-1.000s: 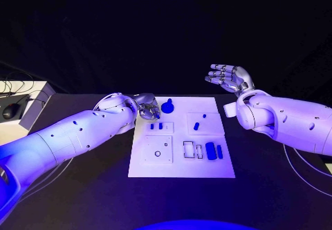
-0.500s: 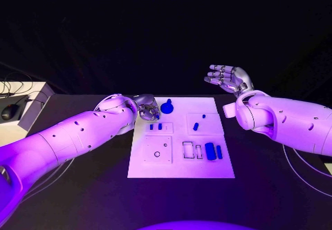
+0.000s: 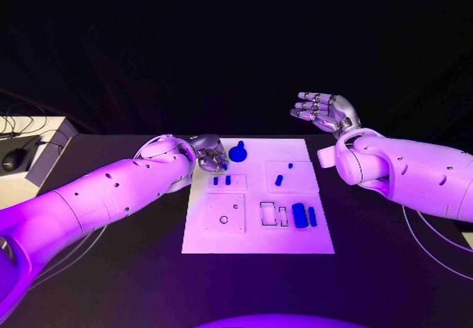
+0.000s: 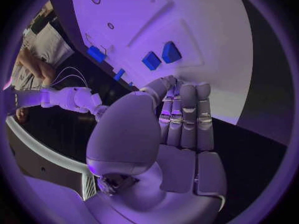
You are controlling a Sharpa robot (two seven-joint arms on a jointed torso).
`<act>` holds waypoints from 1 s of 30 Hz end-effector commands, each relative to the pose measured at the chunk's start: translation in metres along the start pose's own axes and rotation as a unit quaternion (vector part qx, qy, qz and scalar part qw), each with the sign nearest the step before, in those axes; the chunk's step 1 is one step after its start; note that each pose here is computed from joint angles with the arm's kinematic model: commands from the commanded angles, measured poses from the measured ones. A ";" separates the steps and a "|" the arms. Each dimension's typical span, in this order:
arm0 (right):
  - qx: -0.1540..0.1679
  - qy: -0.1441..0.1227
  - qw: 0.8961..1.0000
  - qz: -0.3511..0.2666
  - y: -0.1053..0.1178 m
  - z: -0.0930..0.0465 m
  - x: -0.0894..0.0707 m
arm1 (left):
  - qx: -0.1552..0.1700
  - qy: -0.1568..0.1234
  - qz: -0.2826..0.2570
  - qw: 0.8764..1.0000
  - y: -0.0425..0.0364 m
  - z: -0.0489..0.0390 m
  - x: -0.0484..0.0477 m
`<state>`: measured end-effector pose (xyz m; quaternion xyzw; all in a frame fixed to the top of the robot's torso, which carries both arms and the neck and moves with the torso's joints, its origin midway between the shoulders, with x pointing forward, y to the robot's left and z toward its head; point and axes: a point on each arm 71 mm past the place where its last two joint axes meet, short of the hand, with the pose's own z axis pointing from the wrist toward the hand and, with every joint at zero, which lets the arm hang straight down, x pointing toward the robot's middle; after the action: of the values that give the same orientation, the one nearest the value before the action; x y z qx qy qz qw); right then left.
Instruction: Assemble the parts on the task board
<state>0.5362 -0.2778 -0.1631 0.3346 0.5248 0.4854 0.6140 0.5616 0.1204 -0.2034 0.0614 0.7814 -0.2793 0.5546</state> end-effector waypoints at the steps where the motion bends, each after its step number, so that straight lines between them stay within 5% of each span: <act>1: -0.006 0.008 1.000 0.003 0.001 0.000 0.001 | 0.005 0.016 -0.003 1.000 -0.0022 0.0001 0.0076; 30: -0.005 0.008 1.000 0.003 0.001 0.000 0.001 | -0.008 0.007 0.006 1.000 0.0016 -0.0010 0.0068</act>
<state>0.5364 -0.2780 -0.1632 0.3347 0.5252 0.4856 0.6135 0.5593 0.1216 -0.2100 0.0606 0.7865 -0.2727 0.5509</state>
